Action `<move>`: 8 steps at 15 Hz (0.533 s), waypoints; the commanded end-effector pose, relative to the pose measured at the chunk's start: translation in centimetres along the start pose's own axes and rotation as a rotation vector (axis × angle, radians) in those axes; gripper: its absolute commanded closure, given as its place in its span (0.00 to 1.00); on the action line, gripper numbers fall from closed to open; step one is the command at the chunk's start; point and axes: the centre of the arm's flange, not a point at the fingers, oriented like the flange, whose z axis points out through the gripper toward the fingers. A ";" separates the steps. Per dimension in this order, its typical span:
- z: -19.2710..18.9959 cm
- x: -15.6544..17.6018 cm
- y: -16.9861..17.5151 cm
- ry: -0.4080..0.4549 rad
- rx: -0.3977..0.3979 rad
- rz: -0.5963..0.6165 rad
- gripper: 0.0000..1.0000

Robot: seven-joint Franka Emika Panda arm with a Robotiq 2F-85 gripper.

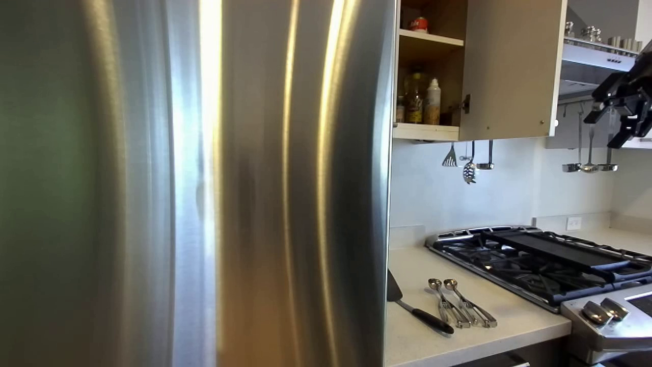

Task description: Open the top right cupboard door

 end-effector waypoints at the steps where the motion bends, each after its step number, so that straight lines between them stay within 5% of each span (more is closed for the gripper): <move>1: 0.4 -2.4 -3.6 -0.030 -0.088 -0.050 0.00; 5: 0.3 -6.3 -10.0 -0.024 -0.306 -0.157 0.00; 8: 0.6 -8.2 -14.2 0.082 -0.438 -0.260 0.00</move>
